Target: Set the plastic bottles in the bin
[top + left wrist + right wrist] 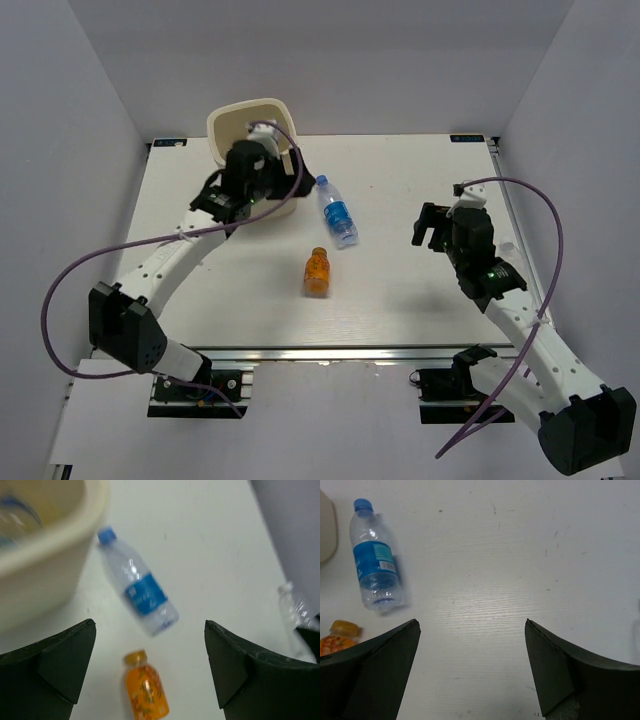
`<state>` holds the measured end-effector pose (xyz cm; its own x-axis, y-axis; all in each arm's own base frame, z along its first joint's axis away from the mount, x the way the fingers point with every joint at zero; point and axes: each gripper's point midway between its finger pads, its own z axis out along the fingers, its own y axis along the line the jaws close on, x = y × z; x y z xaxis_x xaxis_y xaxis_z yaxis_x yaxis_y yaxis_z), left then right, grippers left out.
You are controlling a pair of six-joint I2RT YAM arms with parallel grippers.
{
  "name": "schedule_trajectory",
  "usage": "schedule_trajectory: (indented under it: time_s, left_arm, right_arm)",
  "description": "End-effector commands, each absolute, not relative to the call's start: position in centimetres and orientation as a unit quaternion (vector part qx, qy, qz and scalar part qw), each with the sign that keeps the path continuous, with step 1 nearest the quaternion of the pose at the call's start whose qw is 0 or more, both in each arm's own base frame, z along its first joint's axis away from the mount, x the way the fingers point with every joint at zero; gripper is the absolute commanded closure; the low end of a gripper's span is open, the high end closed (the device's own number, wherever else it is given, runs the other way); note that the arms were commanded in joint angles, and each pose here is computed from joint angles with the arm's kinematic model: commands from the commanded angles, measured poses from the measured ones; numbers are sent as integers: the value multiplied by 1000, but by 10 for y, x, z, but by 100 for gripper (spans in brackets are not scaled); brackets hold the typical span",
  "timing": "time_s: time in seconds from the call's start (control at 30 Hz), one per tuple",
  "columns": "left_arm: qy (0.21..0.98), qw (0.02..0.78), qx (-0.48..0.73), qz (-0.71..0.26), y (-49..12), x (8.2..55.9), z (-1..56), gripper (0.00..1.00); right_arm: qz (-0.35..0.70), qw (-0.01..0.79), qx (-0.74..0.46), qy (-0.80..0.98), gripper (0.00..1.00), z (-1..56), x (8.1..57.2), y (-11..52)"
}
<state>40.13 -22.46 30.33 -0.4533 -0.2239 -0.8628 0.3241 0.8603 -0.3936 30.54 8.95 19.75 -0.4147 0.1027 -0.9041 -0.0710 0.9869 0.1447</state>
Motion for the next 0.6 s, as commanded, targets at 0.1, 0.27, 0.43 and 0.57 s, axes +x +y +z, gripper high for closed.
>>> schedule_trajectory:
  time_s: [0.1,0.27,0.43,0.57]
  left_arm:
    - [896,358,67,-255,-261,332,182,2]
    - [915,286,109,-262,-281,296,124,2]
    - [944,225,122,-208,-279,292,76,2]
    - [956,189,124,-187,-277,289,40,3]
  right_arm:
    - [19,569,60,820,11,219,308,56]
    - [30,574,52,816,11,220,310,60]
    - [17,566,70,821,10,222,305,52]
    - [14,575,79,814,11,225,299,47]
